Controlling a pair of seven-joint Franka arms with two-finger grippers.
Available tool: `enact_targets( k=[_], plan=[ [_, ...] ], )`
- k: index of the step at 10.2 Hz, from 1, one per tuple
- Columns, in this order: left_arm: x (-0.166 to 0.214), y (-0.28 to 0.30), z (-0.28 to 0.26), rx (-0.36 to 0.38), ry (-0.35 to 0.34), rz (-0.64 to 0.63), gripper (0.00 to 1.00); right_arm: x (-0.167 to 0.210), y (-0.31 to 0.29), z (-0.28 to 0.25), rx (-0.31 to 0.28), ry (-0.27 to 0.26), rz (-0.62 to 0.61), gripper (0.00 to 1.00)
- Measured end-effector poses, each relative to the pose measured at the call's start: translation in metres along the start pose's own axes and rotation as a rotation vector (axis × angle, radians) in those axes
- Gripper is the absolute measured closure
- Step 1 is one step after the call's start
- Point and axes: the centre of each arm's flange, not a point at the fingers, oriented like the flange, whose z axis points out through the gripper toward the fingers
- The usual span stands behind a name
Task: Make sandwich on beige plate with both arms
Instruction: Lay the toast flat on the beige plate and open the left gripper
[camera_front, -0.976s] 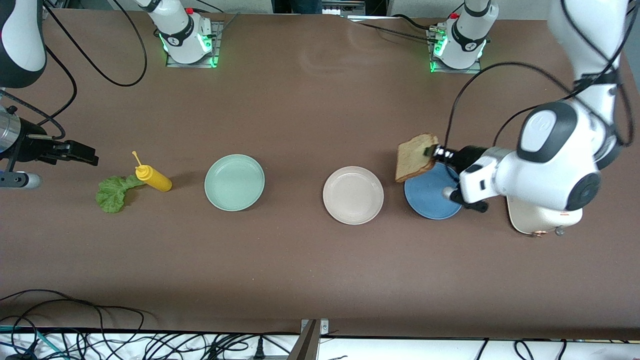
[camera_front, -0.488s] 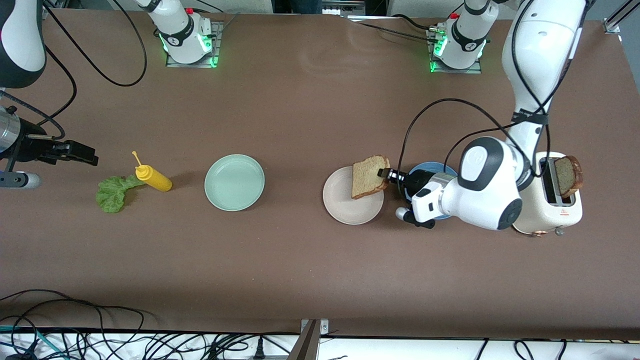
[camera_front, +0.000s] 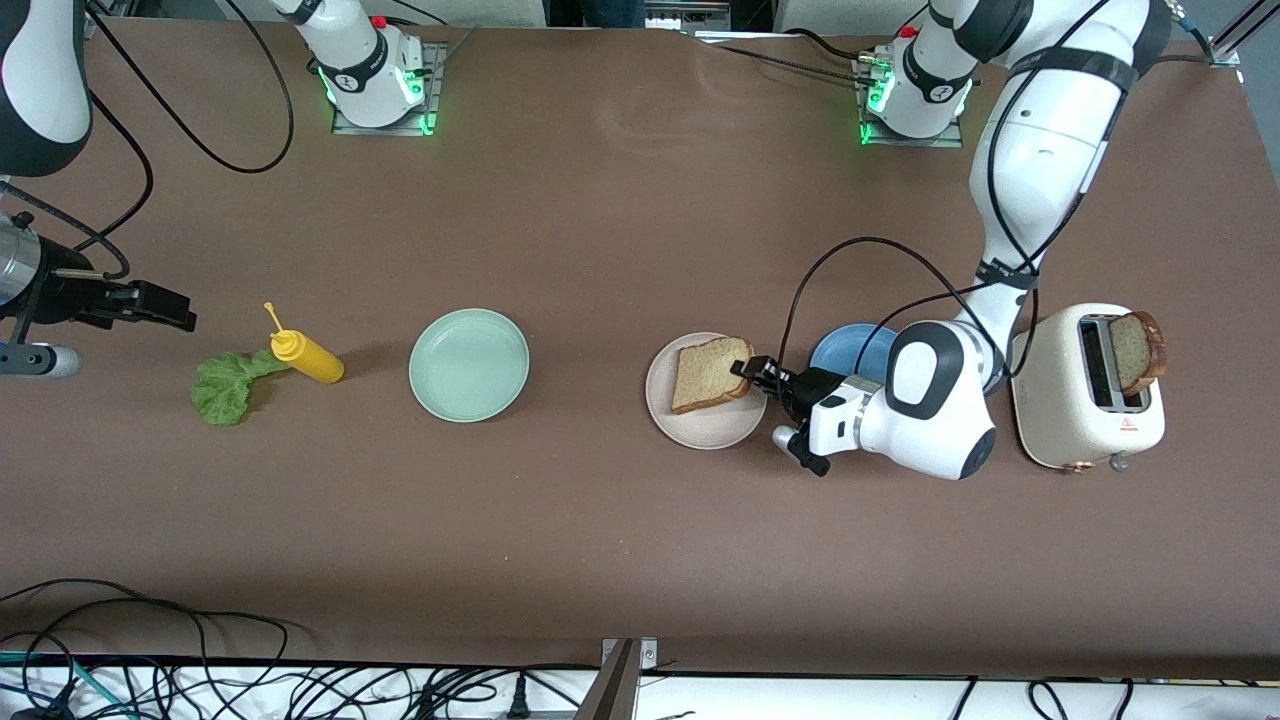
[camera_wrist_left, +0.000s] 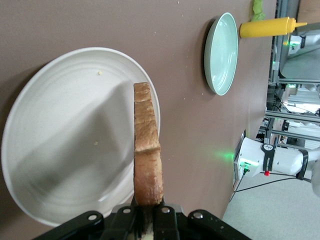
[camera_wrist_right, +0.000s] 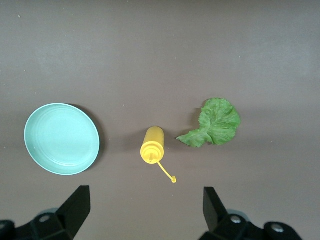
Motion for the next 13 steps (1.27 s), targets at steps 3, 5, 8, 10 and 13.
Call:
enact_targets(
  k=[3,5,8,10,13],
  plan=[
    [-0.003,-0.02,0.013,-0.013,-0.012,-0.006,0.69,0.0,0.0,0.0,0.0,0.0,0.0,0.0],
    [-0.002,-0.023,0.012,-0.008,-0.003,-0.003,0.41,0.0,0.0,0.0,0.0,0.0,0.0,0.0],
    [0.001,0.005,-0.032,0.161,-0.024,0.071,0.0,0.0,0.0,0.0,0.0,0.0,0.0,0.0],
    [-0.005,0.042,-0.066,0.261,-0.037,0.059,0.0,0.0,0.001,0.0,0.0,0.0,0.001,0.0],
    [-0.029,0.077,-0.141,0.469,-0.031,0.013,0.0,0.0,0.028,0.002,0.001,-0.004,0.044,0.0]
  ],
)
